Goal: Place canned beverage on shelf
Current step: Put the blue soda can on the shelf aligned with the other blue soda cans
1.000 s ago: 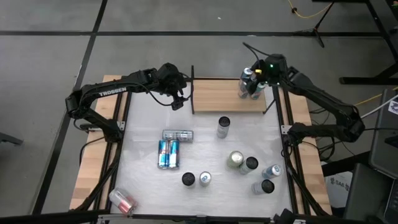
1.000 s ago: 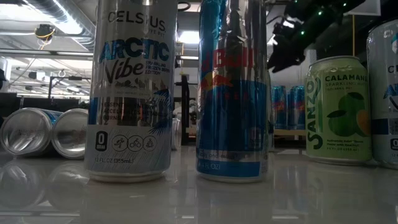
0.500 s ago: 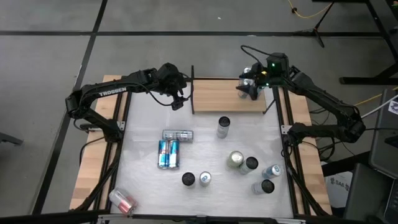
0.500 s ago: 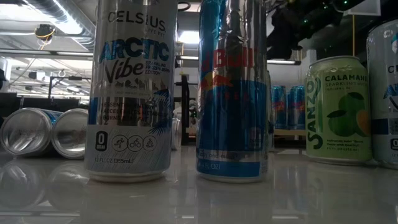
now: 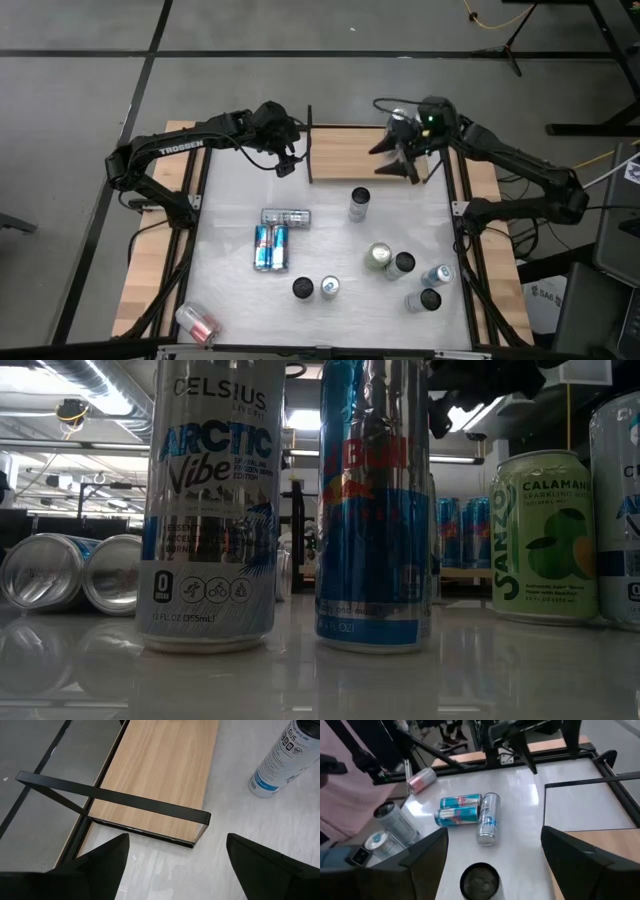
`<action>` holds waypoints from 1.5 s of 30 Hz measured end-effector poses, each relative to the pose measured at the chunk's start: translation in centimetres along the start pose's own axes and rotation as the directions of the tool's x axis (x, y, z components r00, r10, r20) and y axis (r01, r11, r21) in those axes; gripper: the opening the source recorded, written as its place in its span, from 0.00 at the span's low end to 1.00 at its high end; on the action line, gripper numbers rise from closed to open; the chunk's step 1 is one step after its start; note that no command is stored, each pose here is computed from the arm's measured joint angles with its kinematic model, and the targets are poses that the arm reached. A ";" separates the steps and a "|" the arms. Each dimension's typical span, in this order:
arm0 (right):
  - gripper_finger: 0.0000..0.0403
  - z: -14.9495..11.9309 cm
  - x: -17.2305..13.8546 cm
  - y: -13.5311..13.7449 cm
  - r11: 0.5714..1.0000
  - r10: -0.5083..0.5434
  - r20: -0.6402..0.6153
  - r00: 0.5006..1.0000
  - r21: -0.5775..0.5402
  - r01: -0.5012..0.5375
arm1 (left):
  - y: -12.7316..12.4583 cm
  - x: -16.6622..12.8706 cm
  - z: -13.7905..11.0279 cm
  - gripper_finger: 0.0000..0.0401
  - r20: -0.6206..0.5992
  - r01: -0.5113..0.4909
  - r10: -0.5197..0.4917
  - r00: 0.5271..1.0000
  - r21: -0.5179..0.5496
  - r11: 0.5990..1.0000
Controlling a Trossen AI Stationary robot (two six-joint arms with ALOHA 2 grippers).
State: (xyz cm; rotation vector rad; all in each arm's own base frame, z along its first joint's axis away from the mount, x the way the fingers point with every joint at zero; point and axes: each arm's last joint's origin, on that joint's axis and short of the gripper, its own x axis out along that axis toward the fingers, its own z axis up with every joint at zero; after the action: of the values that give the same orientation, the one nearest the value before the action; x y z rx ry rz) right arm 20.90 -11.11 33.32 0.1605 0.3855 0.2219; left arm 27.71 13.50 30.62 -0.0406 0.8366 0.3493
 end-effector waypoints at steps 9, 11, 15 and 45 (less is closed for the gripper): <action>0.76 0.1 2.7 2.9 0.990 -0.117 -0.071 0.991 -0.082 0.111 | -0.8 0.0 0.1 0.81 0.002 0.018 -0.018 1.000 0.015 1.000; 0.76 0.1 3.1 3.6 0.984 -0.154 -0.084 0.984 -0.102 0.145 | -1.3 0.0 0.2 0.81 0.002 0.028 -0.028 1.000 0.021 0.999; 0.76 0.1 3.9 4.8 0.974 -0.209 -0.100 0.973 -0.109 0.198 | -2.2 0.0 -0.1 0.81 -0.036 0.049 -0.049 0.998 -0.007 0.999; 0.76 -1.3 6.9 5.8 0.952 -0.306 -0.188 0.933 -0.068 0.298 | -15.9 -4.1 -6.0 0.81 -0.501 -0.302 -0.045 0.864 -0.588 0.751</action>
State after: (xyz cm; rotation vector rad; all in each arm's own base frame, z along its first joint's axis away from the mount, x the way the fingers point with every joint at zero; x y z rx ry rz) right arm 25.57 -3.65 30.83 0.0388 0.5959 -0.0604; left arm 25.93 -3.64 27.94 -0.7647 1.1909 0.7850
